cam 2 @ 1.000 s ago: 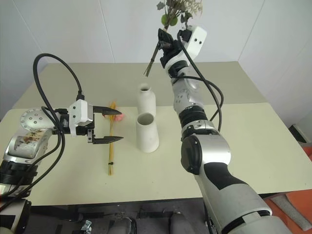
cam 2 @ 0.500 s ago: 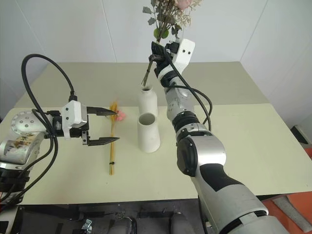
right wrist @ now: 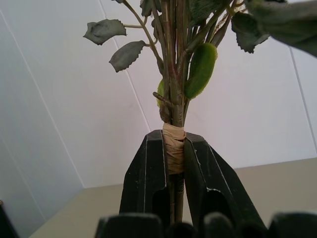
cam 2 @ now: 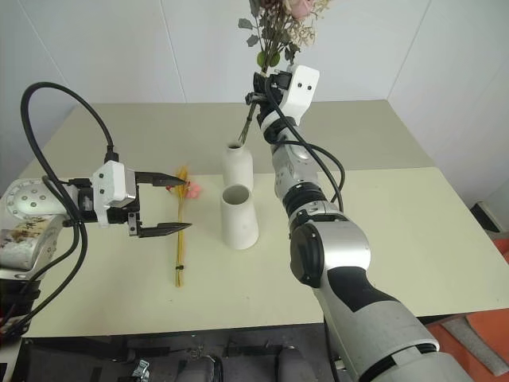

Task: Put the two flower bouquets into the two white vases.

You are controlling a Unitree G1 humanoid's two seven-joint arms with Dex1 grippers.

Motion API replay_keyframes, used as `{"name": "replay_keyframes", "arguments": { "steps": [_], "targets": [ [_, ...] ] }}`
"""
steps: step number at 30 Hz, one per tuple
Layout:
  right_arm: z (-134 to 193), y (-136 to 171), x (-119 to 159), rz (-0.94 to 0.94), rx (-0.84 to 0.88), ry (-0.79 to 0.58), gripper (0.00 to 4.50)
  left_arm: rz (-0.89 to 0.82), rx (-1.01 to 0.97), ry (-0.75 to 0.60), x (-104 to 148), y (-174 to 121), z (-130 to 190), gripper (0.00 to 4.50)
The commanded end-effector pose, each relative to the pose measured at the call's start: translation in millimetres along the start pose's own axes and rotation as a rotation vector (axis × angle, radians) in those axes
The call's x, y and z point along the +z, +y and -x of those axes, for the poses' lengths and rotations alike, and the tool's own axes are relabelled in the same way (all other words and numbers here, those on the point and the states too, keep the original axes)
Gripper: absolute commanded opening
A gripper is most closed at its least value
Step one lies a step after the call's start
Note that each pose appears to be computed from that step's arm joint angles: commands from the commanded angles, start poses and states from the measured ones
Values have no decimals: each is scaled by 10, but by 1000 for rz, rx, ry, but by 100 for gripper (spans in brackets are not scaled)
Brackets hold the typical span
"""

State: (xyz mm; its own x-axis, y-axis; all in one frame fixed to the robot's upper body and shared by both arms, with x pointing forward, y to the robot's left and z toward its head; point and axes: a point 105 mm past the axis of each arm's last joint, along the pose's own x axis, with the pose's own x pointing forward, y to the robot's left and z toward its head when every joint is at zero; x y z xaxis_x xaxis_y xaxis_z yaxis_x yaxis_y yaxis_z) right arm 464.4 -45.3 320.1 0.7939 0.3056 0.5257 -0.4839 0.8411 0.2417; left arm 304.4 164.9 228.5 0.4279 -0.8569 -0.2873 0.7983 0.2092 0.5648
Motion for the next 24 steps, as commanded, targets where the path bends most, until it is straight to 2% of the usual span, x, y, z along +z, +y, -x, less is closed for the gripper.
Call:
{"name": "replay_keyframes", "arguments": {
  "steps": [1,18,24],
  "targets": [
    [-36,150,40,4,54,-22,23,-38,27,-8,99,32,79,450],
    [-109,301,186,54,87,-67,23,-30,47,-5,75,4,102,450],
    [-153,327,297,11,82,-98,23,-26,55,1,64,-17,138,450]
  ]
}}
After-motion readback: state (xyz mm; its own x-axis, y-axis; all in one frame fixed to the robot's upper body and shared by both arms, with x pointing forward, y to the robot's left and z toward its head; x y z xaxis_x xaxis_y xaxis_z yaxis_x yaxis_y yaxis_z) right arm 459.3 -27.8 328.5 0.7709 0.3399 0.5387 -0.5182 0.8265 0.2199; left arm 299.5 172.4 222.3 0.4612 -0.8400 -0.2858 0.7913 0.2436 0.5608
